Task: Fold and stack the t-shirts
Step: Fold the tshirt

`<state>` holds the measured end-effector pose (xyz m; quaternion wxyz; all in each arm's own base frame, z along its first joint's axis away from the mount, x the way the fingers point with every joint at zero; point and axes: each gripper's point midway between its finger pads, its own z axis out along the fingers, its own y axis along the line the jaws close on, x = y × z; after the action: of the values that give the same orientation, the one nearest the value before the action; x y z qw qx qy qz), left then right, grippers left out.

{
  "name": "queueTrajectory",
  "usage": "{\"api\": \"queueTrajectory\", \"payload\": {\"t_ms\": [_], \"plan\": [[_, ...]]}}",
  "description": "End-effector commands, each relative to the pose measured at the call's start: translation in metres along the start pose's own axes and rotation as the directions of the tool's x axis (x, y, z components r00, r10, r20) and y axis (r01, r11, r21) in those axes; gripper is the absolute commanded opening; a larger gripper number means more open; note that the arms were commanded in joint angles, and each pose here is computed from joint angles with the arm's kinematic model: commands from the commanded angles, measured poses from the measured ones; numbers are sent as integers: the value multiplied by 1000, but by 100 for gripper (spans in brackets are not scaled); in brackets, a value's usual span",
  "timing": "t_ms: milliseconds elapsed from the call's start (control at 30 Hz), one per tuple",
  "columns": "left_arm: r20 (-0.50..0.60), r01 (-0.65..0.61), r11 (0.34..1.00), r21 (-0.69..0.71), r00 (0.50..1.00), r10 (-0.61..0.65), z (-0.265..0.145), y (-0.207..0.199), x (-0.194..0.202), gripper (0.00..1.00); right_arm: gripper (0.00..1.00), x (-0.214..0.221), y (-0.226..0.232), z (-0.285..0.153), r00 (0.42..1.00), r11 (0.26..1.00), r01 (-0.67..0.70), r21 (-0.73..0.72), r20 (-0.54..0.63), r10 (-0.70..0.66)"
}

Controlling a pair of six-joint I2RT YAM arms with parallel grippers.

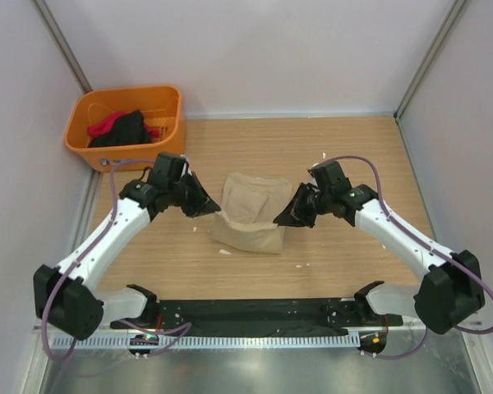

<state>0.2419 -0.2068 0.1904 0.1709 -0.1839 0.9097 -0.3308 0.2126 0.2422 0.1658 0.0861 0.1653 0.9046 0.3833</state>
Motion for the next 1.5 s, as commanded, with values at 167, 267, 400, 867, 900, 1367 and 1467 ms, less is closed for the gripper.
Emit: {"api": "queueTrajectory", "payload": {"t_ms": [167,267,400,867,900,1367,1467], "plan": [[-17,-100,993,59,995,101,31,-35,-43,0,1,-33,21,-2,996,991,-7,-135,-85,-5],[-12,-106,993,60,994,107,42,-42,-61,0,1,-48,20,2,996,988,-35,-149,-88,22],[-6,-102,992,68,995,102,55,-51,-81,0,1,-68,16,6,994,983,-80,-163,-84,67],[14,-104,984,144,995,103,93,-85,-137,0,1,-124,14,21,982,962,-184,-204,-81,170],[17,-105,983,149,994,104,96,-87,-141,0,1,-124,13,22,981,962,-186,-202,-85,172],[33,-119,968,221,993,115,100,-110,-153,0,1,-121,14,10,981,965,-184,-186,-99,168],[38,-104,972,212,994,98,91,-110,-149,0,1,-112,11,7,981,973,-166,-163,-123,147]]}}
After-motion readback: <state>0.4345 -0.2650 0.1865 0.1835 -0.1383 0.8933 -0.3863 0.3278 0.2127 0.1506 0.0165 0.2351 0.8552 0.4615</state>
